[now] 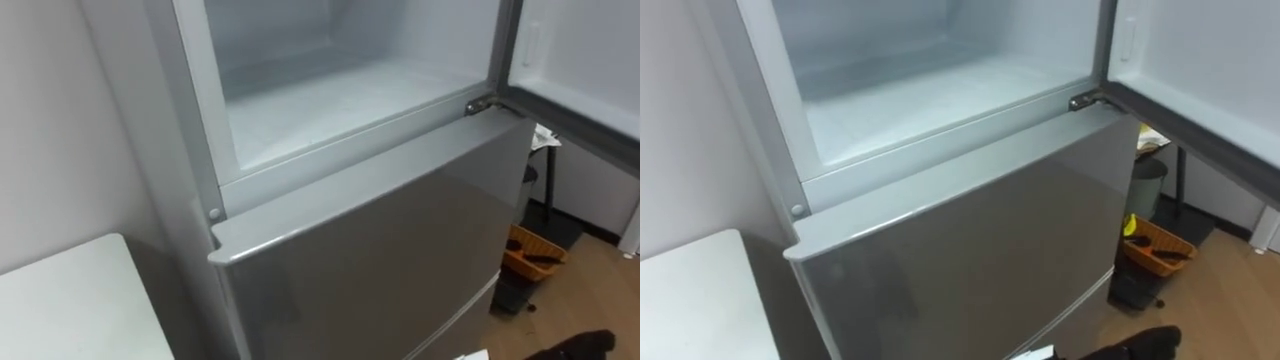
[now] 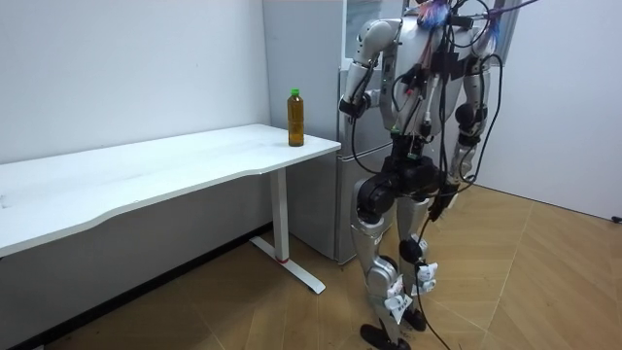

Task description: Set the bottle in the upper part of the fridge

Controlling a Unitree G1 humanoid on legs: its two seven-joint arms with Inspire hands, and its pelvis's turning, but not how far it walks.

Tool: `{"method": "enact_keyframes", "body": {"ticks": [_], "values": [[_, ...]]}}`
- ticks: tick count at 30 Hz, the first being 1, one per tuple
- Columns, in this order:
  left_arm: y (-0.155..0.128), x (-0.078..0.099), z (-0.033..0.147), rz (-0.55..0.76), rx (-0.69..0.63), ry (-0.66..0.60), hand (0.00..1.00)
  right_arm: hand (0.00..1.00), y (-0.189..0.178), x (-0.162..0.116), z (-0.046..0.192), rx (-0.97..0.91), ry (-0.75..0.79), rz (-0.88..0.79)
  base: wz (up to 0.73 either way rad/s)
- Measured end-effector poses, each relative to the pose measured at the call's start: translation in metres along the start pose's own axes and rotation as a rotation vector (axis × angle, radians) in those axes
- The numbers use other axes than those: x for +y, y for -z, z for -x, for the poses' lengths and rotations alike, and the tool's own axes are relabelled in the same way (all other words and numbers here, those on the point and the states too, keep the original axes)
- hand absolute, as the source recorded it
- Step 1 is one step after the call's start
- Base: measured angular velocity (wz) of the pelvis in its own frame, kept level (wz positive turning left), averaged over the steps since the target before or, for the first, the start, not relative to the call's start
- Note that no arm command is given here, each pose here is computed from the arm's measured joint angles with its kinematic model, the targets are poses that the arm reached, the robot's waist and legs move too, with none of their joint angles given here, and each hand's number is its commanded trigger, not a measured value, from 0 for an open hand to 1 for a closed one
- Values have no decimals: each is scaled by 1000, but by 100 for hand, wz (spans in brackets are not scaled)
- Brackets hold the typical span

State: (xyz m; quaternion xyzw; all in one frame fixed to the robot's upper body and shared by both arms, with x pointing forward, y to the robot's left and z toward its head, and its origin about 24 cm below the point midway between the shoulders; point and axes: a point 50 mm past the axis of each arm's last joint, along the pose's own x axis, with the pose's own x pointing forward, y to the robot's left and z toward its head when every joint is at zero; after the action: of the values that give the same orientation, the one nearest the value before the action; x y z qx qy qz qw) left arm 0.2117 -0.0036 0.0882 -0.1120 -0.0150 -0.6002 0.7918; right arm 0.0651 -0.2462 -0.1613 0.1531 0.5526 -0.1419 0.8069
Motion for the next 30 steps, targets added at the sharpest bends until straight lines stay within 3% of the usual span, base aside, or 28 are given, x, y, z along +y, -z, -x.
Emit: {"method": "enact_keyframes", "body": {"ticks": [4,9,17,22,30], "values": [[-16,8,5,-47,-52,-39,0,0,1,2,0,3,-4,34,2],[-56,16,20,-173,-214,-137,0,0,2,1,0,-10,13,78,22],[-73,34,49,-252,-279,-362,0,0,1,0,0,-26,52,165,18],[-85,33,65,-278,-344,-442,0,0,5,-2,1,-18,64,165,15],[-114,36,100,-379,-525,-669,0,0,13,-9,4,-15,100,169,17]]}}
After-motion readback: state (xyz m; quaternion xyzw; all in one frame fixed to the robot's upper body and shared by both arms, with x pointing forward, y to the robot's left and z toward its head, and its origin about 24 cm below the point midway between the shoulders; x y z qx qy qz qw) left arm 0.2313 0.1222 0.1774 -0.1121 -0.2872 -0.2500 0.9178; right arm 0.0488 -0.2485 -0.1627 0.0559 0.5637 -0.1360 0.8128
